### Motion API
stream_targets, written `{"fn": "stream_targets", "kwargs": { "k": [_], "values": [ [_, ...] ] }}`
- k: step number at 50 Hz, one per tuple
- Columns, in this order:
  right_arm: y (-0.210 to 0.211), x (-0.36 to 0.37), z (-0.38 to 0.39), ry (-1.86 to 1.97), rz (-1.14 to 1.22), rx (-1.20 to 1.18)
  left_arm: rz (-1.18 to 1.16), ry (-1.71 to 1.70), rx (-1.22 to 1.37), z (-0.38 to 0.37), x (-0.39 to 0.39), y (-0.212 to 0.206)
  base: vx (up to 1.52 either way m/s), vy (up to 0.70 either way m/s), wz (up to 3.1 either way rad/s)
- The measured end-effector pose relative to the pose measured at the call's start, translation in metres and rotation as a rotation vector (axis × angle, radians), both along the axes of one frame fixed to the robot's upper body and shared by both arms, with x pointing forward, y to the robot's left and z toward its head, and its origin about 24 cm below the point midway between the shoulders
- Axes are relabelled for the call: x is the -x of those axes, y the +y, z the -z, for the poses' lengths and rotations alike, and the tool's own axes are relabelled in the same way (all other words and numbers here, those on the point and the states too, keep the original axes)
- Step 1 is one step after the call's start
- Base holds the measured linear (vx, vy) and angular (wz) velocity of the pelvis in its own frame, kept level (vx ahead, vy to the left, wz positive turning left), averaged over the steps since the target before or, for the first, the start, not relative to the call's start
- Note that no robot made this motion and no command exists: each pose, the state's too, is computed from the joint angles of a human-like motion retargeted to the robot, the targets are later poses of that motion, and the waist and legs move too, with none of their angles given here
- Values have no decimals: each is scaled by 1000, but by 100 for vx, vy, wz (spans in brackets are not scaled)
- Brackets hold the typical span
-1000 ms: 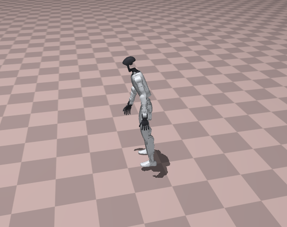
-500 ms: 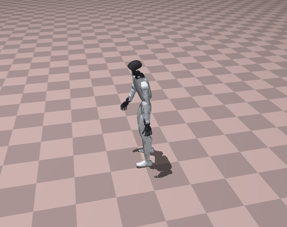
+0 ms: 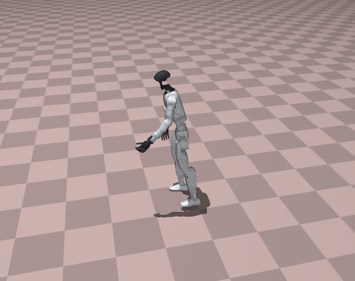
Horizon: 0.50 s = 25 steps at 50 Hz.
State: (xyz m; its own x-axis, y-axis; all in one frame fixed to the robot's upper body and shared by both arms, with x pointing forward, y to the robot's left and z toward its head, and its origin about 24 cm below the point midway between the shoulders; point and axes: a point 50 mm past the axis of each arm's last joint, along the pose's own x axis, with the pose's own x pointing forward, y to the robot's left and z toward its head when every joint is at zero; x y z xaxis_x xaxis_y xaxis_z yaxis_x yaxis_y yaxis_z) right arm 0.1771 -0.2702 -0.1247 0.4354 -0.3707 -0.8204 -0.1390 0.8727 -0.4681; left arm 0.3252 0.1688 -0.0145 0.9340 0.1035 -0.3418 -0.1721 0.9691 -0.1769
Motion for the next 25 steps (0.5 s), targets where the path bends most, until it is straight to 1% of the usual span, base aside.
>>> {"fn": "stream_targets", "kwargs": {
  "k": [4, 7, 10, 12, 15, 17, 20, 22, 25],
  "values": [
    [4, -21, -9, -81, 21, 20, 3, 424, -204, 91, 97, 36, 42, 2, -38],
    [18, -37, -14, -187, 13, -20, -12, 782, -271, 135, 190, 67, 43, 3, -39],
    [36, -49, -19, -290, -33, -65, -104, 1108, -281, 148, 285, 98, 48, 6, -40],
    [47, -59, -25, -352, -73, -98, -239, 1265, -287, 142, 334, 117, 47, 10, -58],
    [59, -65, -31, -412, -94, -136, -493, 1392, -271, 126, 389, 137, 48, 12, -30],
    [64, -61, -28, -415, -64, -156, -608, 1401, -217, 118, 410, 147, 49, 13, -7],
    [72, -51, -22, -421, 12, -242, -672, 1376, -191, 113, 413, 157, 41, 12, -6],
    [72, -40, -15, -407, 59, -274, -606, 1348, -196, 115, 397, 162, 34, 11, 22],
    [68, -20, -5, -362, 101, -262, -473, 1268, -233, 120, 349, 164, 31, 9, 40]
  ]
}}
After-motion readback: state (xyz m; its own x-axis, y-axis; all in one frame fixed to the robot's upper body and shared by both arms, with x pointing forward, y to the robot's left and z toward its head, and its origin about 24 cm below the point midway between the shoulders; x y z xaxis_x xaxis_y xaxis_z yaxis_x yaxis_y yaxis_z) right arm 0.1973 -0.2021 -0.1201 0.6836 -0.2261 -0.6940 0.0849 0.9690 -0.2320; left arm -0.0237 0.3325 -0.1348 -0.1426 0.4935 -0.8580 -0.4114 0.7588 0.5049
